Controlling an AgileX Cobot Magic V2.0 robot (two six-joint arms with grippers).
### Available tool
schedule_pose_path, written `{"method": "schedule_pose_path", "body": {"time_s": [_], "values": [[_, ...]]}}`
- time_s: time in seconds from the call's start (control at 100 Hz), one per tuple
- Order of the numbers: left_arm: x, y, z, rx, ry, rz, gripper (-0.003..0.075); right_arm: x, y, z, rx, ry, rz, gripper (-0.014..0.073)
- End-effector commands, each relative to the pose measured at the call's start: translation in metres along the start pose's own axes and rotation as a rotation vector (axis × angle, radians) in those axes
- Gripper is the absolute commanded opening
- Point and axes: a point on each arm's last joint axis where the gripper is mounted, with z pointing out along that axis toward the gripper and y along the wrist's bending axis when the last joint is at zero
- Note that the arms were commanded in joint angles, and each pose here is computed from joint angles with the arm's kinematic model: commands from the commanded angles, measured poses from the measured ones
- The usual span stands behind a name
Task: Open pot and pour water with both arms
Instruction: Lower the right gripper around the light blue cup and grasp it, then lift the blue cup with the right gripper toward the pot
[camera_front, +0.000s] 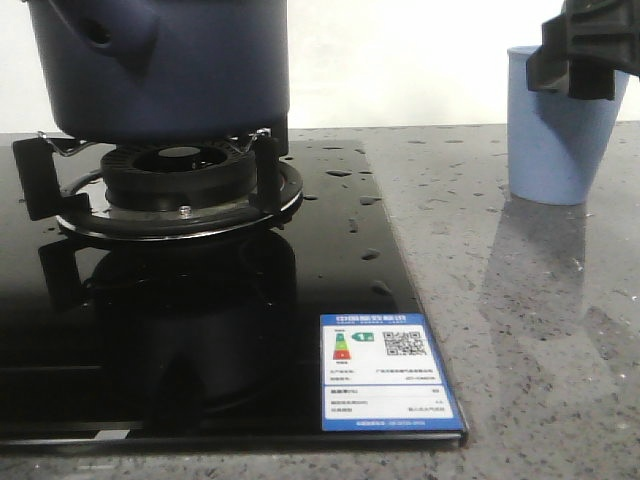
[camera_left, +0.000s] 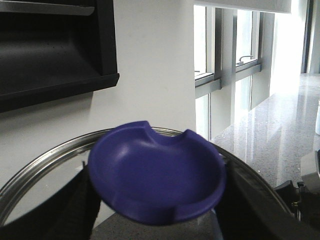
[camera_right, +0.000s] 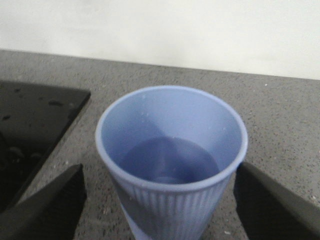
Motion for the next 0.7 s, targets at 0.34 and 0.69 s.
{"method": "schedule_pose_path", "body": {"time_s": [0.34, 0.69], "values": [[-0.026, -0.007, -0.006, 0.025, -0.116, -0.016, 0.0253, -0.008, 0.005, 0.024, 0.012, -0.169, 0.027, 0.0526], [-0.026, -0.007, -0.006, 0.025, -0.116, -0.016, 0.0253, 0.000, 0.006, 0.038, 0.018, -0.215, 0.054, 0.0402]]}}
